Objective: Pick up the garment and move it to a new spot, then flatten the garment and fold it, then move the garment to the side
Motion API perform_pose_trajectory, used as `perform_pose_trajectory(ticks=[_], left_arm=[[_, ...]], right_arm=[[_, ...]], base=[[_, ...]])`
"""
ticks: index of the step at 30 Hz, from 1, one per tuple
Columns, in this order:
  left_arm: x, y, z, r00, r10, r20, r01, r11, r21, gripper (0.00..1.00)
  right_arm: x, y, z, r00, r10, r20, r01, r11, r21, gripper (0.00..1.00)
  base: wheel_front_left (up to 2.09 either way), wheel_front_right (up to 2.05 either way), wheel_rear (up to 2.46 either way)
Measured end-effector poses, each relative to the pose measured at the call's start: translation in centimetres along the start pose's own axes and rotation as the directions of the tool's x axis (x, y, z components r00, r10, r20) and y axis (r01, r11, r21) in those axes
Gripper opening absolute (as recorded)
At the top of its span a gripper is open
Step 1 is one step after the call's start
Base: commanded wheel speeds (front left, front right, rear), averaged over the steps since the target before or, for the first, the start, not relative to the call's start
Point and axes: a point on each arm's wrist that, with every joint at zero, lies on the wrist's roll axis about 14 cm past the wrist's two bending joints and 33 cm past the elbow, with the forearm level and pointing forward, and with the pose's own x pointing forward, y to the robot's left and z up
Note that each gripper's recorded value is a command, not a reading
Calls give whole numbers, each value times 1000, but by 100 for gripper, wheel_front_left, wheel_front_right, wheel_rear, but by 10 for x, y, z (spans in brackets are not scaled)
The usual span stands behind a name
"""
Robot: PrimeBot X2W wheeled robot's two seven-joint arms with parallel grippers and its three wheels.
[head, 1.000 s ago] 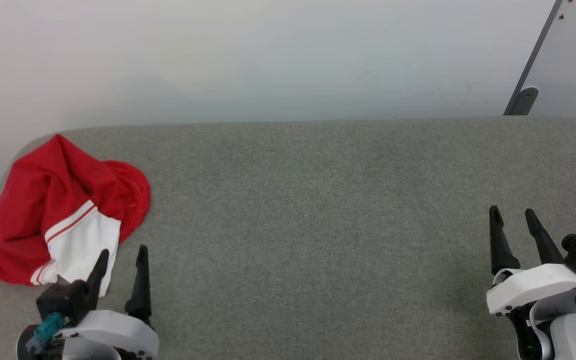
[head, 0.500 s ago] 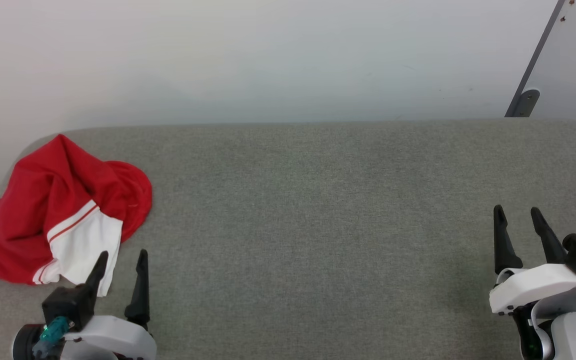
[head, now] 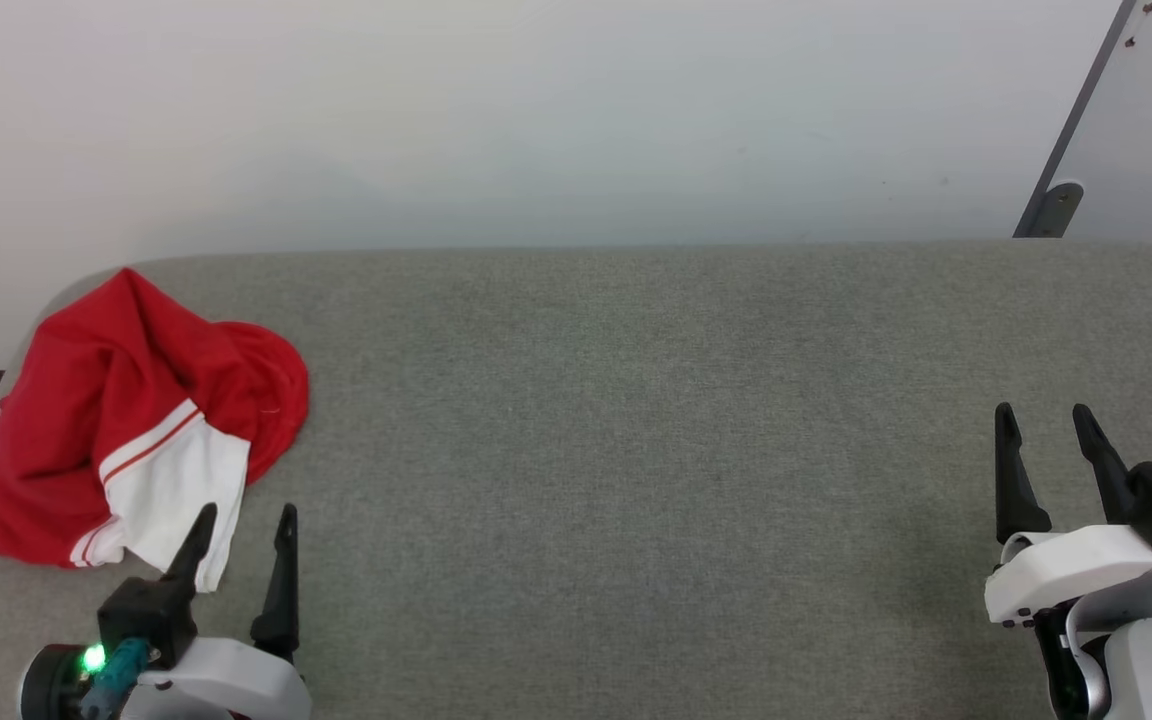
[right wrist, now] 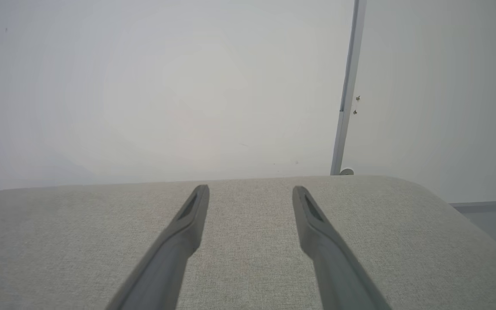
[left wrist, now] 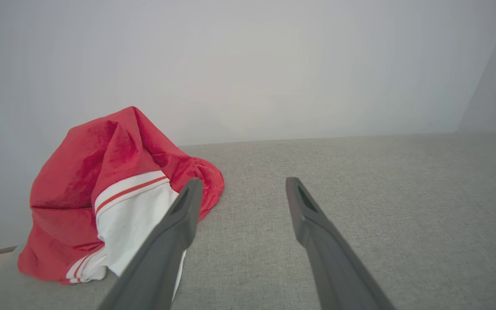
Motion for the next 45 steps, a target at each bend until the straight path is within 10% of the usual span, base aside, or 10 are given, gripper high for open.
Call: perform_pose_trajectory(ticks=[12, 23, 35, 45], left_arm=[[-6, 12, 2, 999, 40, 12, -40, 999, 17, 100], [-48, 67, 0, 967, 254, 5, -254, 967, -1, 100], [-124, 123, -4, 881, 474, -10, -474, 881, 3, 100], [-203, 166, -3, 712, 702, -12, -702, 712, -14, 100]], right_arm=[[11, 22, 0, 998, 62, 10, -62, 998, -22, 100], [26, 119, -17, 953, 302, -26, -301, 953, 25, 100], [15, 237, -34, 818, 573, -56, -568, 819, 86, 100], [-3, 344, -28, 614, 788, -29, -781, 613, 115, 100]], base=[[0, 0, 0], [0, 0, 0], [0, 0, 0], [-3, -3, -3]])
